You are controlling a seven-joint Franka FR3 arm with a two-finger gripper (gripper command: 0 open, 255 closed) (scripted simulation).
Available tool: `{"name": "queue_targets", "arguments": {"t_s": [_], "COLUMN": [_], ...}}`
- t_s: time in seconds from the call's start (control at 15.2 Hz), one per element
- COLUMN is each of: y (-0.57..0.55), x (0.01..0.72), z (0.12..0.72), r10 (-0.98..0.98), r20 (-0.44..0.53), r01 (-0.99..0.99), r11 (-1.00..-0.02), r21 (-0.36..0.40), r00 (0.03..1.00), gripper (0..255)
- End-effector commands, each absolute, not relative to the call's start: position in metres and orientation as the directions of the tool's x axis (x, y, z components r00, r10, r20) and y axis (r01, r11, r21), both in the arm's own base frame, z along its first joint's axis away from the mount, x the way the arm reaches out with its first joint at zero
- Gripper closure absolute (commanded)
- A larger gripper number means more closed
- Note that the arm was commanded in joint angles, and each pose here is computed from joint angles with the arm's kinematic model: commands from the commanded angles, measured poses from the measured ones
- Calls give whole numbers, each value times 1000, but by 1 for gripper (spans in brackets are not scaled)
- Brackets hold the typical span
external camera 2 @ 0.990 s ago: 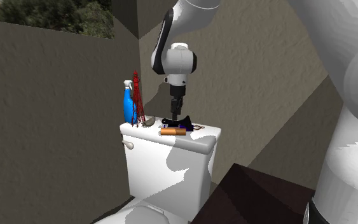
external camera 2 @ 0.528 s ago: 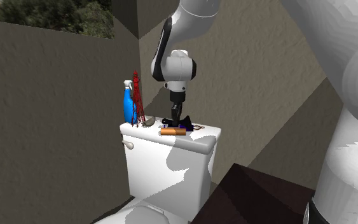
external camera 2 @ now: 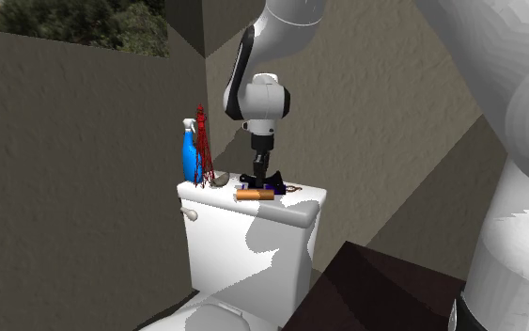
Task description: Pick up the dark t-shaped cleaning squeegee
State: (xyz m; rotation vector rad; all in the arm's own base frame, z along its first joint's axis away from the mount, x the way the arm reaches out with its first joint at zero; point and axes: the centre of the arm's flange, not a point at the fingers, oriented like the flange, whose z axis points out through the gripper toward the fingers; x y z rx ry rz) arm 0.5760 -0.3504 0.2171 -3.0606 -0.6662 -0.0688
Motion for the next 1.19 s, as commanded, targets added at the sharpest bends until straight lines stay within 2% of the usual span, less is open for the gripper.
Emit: {"name": "queue_targets", "arguments": {"t_s": [0.0,1.12], "y": [-349,-349], "x": [575,575], "z": [215,295], "r10": [416,416], "r20": [43,43], "r01": [416,416], "r11": [-909,-909], "r21": [-2,-2], "r00": [909,909], "gripper": [255,255]}}
